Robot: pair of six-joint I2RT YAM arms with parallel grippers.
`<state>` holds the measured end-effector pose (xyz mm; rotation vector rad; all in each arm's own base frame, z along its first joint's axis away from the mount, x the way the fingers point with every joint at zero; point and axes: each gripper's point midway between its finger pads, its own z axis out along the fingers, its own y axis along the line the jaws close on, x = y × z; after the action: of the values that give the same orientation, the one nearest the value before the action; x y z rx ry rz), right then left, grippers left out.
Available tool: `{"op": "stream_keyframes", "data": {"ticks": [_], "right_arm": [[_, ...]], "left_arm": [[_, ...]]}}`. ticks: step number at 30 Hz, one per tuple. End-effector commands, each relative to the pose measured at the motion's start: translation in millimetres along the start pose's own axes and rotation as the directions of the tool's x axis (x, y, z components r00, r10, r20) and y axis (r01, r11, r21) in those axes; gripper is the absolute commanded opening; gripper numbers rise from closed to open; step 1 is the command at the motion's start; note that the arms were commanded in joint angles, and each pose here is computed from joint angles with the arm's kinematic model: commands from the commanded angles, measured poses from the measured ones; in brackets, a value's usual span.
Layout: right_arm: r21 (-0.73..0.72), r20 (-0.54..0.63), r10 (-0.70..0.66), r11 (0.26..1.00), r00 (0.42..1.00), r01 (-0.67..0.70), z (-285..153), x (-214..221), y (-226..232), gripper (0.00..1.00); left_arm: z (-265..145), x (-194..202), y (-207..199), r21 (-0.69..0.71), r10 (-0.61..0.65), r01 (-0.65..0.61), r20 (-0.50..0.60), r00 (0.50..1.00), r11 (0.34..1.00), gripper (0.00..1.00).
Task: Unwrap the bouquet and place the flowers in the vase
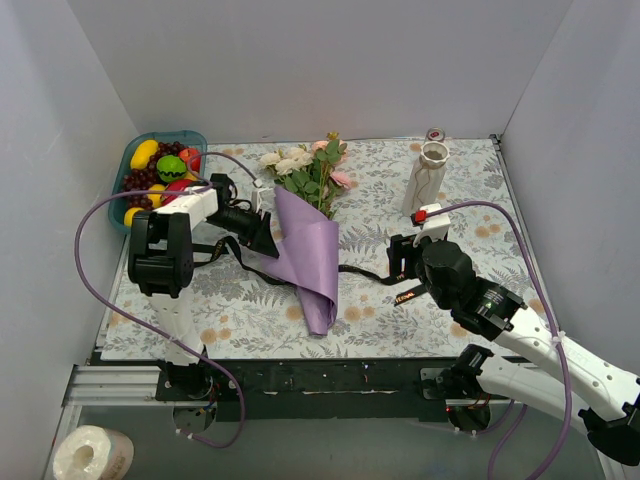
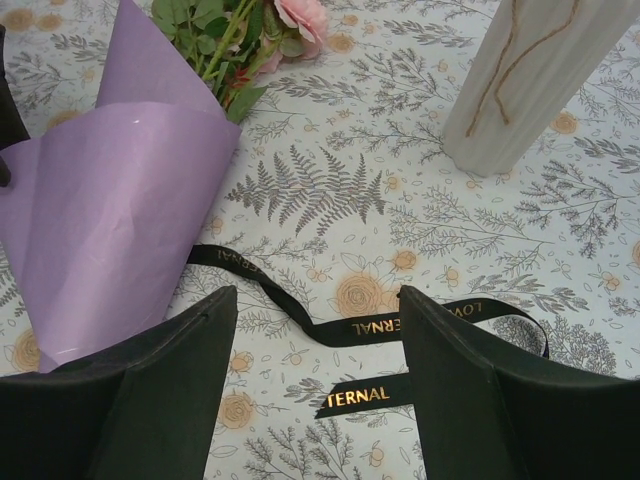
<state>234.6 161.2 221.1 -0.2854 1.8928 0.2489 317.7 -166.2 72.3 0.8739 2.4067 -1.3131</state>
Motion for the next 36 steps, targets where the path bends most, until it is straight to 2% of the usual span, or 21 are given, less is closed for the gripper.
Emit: {"op": "stream_keyframes", "data": {"ticks": [1, 3, 6, 11, 19, 23, 24, 25, 26, 28, 29, 31, 32, 36], "right_arm": [[-0.019, 0.037, 0.032, 0.999, 0.999, -0.032, -1.9, -14.7, 5.2, 0.72], [-0.013, 0.037, 0.033, 0.999, 0.999, -0.033, -1.5, -14.6, 4.3, 0.71], [-0.005, 0.032, 0.037, 0.999, 0.999, -0.037, -0.7, -13.2, 3.6, 0.7], [0.003, 0.036, 0.05, 0.999, 0.998, -0.05, -1.2, -13.9, 2.3, 0.69], [0.037, 0.059, 0.037, 0.999, 0.998, -0.039, -5.6, -26.2, -5.3, 0.69], [0.064, 0.066, 0.031, 0.997, 0.997, -0.035, -9.4, -32.3, -11.2, 0.7], [0.072, 0.073, 0.029, 0.997, 0.997, -0.035, -10.9, -35.1, -13.2, 0.71], [0.078, 0.079, 0.029, 0.996, 0.996, -0.035, -12.5, -37.3, -15.1, 0.73], [0.095, 0.086, 0.028, 0.995, 0.996, -0.036, -15.2, -39.6, -19.5, 0.75], [0.104, 0.11, 0.021, 0.994, 0.994, -0.033, -20.8, -47.8, -23.9, 0.8], [0.108, 0.115, 0.018, 0.994, 0.993, -0.03, -23.3, -50.3, -25.9, 0.83], [0.123, 0.134, 0.017, 0.992, 0.991, -0.033, -29.6, -59.0, -31.4, 0.84], [0.13, 0.141, 0.011, 0.991, 0.99, -0.03, -31.8, -61.9, -33.5, 0.85], [0.141, 0.158, 0.004, 0.99, 0.987, -0.027, -38.4, -67.2, -39.0, 0.86]], "left_arm": [[-4.1, -12.3, -9.0, 0.028, 0.051, -0.052, 0.03, 0.998, 0.998, 0.43], [-6.7, -15.9, -14.0, 0.043, 0.068, -0.069, 0.035, 0.997, 0.997, 0.35], [-9.9, -21.1, -23.6, 0.059, 0.066, -0.068, 0.034, 0.997, 0.996, 0.0], [-9.8, -46.2, -53.6, 0.098, 0.086, -0.092, 0.063, 0.994, 0.991, 0.0], [17.2, -106.9, -133.6, 0.188, 0.239, -0.251, 0.082, 0.968, 0.95, 0.01], [51.5, -129.2, -166.1, 0.225, 0.299, -0.301, 0.043, 0.953, 0.927, 0.18], [54.7, -134.9, -171.9, 0.219, 0.309, -0.309, 0.036, 0.95, 0.926, 0.27], [60.3, -138.6, -173.7, 0.213, 0.312, -0.31, 0.026, 0.95, 0.927, 0.59], [60.8, -150.6, -186.0, 0.212, 0.347, -0.349, 0.045, 0.937, 0.913, 0.65], [65.2, -157.6, -182.8, 0.199, 0.328, -0.33, 0.044, 0.944, 0.923, 0.75], [65.5, -161.0, -179.4, 0.179, 0.326, -0.329, 0.047, 0.944, 0.927, 0.83], [65.3, -165.5, -170.6, 0.116, 0.352, -0.355, 0.051, 0.935, 0.927, 0.87], [64.6, -165.5, -168.3, 0.103, 0.353, -0.357, 0.052, 0.934, 0.929, 0.98], [66.3, -164.6, -162.6, 0.081, 0.325, -0.328, 0.058, 0.944, 0.941, 0.98]]}}
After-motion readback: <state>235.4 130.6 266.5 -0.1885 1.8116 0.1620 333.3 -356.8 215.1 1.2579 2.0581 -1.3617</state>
